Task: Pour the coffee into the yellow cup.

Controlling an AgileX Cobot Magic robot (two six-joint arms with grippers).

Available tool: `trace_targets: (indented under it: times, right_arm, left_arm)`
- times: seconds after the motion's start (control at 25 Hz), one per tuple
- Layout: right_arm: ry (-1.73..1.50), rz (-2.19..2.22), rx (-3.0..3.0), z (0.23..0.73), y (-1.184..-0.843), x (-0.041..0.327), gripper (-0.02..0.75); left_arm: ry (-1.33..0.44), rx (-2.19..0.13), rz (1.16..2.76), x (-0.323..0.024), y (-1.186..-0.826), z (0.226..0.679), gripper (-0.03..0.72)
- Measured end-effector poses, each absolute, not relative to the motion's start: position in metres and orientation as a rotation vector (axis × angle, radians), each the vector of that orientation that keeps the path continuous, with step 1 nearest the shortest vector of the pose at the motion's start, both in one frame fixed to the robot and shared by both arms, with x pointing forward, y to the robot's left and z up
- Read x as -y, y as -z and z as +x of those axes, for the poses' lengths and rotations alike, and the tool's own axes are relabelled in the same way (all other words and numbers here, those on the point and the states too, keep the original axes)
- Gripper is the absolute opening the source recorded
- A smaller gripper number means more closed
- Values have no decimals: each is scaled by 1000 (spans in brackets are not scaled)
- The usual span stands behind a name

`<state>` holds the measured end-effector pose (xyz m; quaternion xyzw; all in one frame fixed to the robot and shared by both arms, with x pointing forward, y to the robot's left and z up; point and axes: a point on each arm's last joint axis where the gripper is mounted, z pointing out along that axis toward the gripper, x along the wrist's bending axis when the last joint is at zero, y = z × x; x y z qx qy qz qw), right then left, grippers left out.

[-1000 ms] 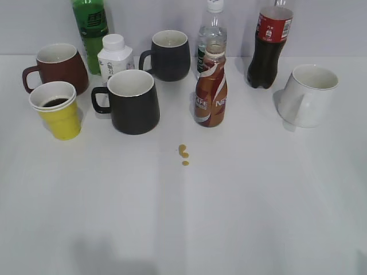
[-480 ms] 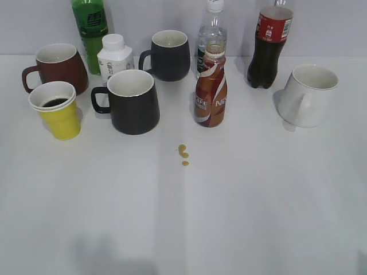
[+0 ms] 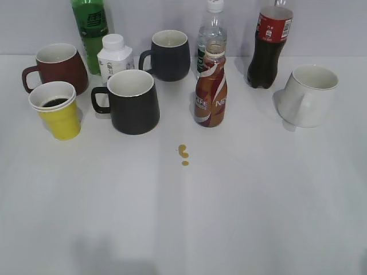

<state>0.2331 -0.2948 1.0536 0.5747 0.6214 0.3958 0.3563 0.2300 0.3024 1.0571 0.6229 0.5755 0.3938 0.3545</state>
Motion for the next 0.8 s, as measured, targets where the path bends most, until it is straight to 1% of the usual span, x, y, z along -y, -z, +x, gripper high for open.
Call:
trace_targets:
  times: [0.8]
  right_arm:
    - [-1023, 1484, -1604, 233, -1054, 295, 590]
  left_arm:
    - [-1019, -1487, 1609, -302, -1057, 230, 545]
